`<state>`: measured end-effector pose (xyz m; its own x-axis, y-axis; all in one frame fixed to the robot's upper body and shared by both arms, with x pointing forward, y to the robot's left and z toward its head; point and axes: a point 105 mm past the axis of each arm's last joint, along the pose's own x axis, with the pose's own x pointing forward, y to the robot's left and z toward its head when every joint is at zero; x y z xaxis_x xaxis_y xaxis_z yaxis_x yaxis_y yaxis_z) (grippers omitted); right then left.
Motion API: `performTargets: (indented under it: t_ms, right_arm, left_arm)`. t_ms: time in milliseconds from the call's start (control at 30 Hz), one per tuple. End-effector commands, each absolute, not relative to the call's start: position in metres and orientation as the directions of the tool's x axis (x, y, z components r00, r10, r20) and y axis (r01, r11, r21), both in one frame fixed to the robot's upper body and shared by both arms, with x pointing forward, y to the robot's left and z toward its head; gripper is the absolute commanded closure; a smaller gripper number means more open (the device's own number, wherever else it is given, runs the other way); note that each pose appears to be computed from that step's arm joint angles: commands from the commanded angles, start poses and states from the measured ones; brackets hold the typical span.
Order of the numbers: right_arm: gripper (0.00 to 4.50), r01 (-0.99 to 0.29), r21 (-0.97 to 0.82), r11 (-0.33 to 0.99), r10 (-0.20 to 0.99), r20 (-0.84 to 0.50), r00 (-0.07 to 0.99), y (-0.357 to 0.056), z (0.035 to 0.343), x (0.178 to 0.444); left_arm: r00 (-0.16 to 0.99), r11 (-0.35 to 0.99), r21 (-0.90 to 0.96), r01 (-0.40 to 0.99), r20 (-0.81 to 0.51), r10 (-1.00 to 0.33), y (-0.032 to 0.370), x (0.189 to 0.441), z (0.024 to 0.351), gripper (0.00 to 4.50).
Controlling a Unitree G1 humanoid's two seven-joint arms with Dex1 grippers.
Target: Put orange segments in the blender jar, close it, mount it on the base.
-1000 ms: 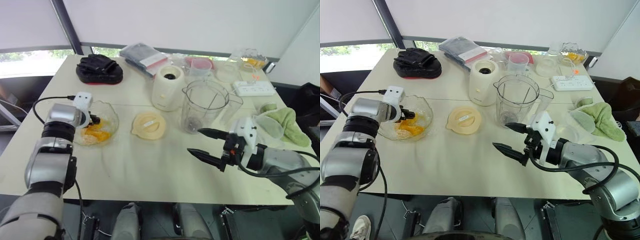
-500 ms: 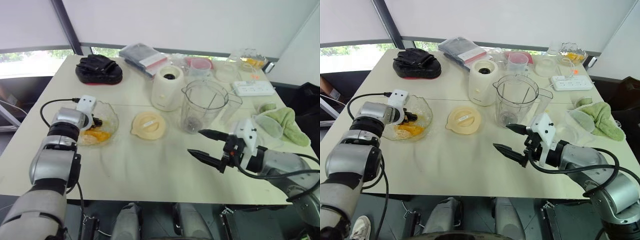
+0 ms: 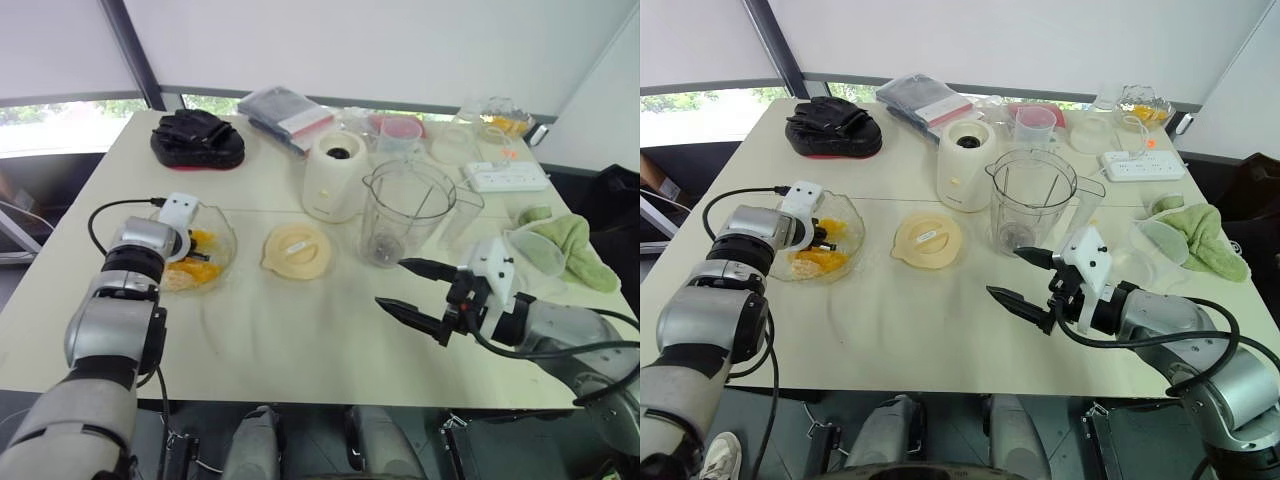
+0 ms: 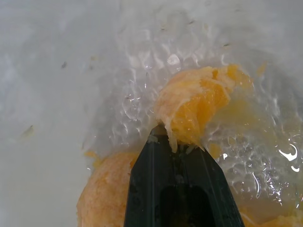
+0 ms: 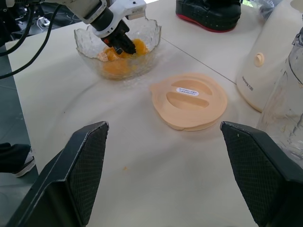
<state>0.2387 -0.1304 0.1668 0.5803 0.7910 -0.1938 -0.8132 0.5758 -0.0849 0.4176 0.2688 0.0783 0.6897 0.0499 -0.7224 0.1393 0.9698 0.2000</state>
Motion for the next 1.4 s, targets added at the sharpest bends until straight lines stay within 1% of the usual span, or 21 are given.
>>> performTargets:
  t_ms: [33,167,233,333,433,567,700,767,867,1067,1133,1200,1300,1400]
  right_arm:
    - [0.51,-0.808,-0.129,0.575,0.792,-0.157,0.589,-0.13,0.178,0.237]
    - [0.51,-0.805,-0.131,0.578,0.79,-0.157,0.593,-0.131,0.178,0.237]
    - [0.51,-0.803,-0.132,0.581,0.788,-0.157,0.596,-0.132,0.178,0.237]
    - [0.51,-0.799,-0.134,0.586,0.783,-0.162,0.601,-0.135,0.178,0.238]
    - [0.51,-0.797,-0.136,0.588,0.78,-0.165,0.603,-0.137,0.179,0.239]
    - [0.51,-0.792,-0.143,0.593,0.773,-0.175,0.61,-0.143,0.18,0.243]
    - [0.51,-0.789,-0.144,0.597,0.769,-0.18,0.614,-0.148,0.18,0.246]
    - [0.51,-0.79,-0.144,0.596,0.768,-0.184,0.614,-0.148,0.179,0.246]
    - [0.51,-0.79,-0.14,0.597,0.769,-0.184,0.613,-0.147,0.178,0.246]
    - [0.51,-0.786,-0.137,0.603,0.766,-0.177,0.618,-0.146,0.176,0.245]
    - [0.51,-0.783,-0.136,0.606,0.764,-0.174,0.622,-0.145,0.176,0.245]
    - [0.51,-0.78,-0.134,0.612,0.761,-0.17,0.626,-0.145,0.175,0.245]
    - [0.51,-0.766,-0.138,0.628,0.748,-0.164,0.643,-0.146,0.174,0.245]
    - [0.51,-0.748,-0.141,0.649,0.732,-0.151,0.664,-0.146,0.173,0.244]
  left_arm:
    - [0.727,0.971,0.186,0.151,-0.686,0.018,0.267,0.423,0.088,4.48]
    - [0.81,0.978,0.111,0.178,-0.581,-0.081,0.257,0.432,0.106,4.48]
    - [0.839,0.974,0.059,0.217,-0.521,-0.156,0.252,0.432,0.113,4.48]
    - [0.847,0.955,-0.063,0.289,-0.449,-0.286,0.245,0.418,0.12,4.48]
    - [0.845,0.929,-0.124,0.348,-0.388,-0.368,0.24,0.405,0.127,4.48]
    - [0.838,0.858,-0.244,0.451,-0.215,-0.502,0.231,0.377,0.152,4.48]
    - [0.826,0.81,-0.294,0.507,-0.104,-0.555,0.222,0.36,0.171,4.48]
    - [0.823,0.785,-0.312,0.535,-0.016,-0.568,0.219,0.354,0.184,4.48]
    - [0.798,0.747,-0.328,0.579,0.039,-0.601,0.212,0.348,0.196,4.48]
    - [0.771,0.717,-0.304,0.627,0.107,-0.628,0.199,0.352,0.218,4.48]
    - [0.745,0.701,-0.266,0.662,0.131,-0.654,0.187,0.357,0.231,4.48]
    - [0.707,0.671,-0.228,0.705,0.157,-0.689,0.172,0.363,0.249,4.48]
    - [0.615,0.598,-0.144,0.788,0.198,-0.763,0.144,0.377,0.283,4.48]
    - [0.517,0.515,-0.068,0.854,0.214,-0.829,0.115,0.386,0.31,4.48]
